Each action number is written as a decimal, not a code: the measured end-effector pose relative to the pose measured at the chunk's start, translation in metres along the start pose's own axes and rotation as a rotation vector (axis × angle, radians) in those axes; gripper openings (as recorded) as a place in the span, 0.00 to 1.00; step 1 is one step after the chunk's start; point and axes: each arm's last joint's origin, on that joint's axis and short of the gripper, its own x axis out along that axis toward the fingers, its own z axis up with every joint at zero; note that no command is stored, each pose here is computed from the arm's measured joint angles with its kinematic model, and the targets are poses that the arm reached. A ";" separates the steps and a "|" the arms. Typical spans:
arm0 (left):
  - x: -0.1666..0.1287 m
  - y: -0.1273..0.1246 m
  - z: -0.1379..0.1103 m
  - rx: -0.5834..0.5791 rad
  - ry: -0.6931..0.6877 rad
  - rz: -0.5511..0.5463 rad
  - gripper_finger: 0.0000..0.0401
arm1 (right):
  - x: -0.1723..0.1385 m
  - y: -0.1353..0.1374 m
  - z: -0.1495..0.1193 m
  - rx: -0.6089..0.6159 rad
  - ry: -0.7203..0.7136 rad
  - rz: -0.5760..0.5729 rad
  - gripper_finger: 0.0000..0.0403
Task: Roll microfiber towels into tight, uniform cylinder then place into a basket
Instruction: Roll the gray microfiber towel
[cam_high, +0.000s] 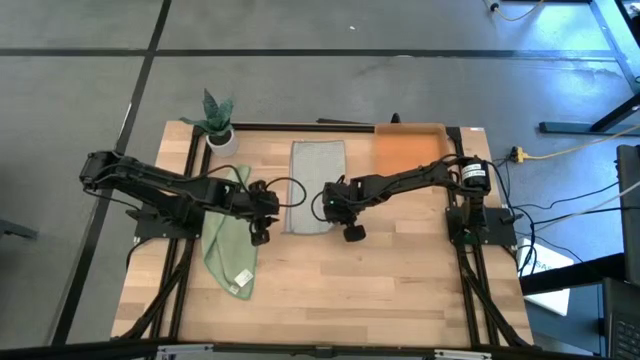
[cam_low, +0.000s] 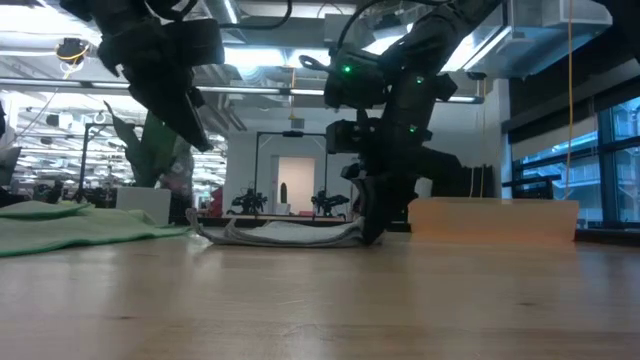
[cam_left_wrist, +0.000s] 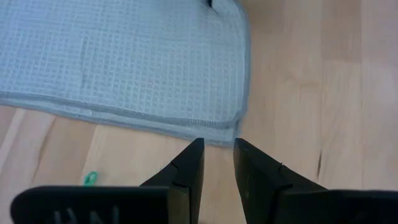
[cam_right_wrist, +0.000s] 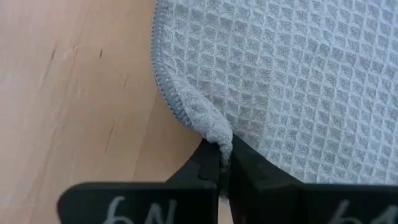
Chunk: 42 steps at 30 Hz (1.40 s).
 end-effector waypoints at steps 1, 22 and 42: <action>0.000 0.001 0.001 -0.013 -0.006 0.001 0.20 | 0.000 0.000 0.000 0.009 -0.002 0.000 0.02; 0.001 0.007 0.002 -0.045 0.003 -0.019 0.07 | 0.000 0.000 0.001 0.070 -0.013 0.002 0.03; 0.037 -0.006 0.000 0.247 0.072 -0.049 0.21 | 0.001 0.000 0.002 0.069 -0.022 0.000 0.03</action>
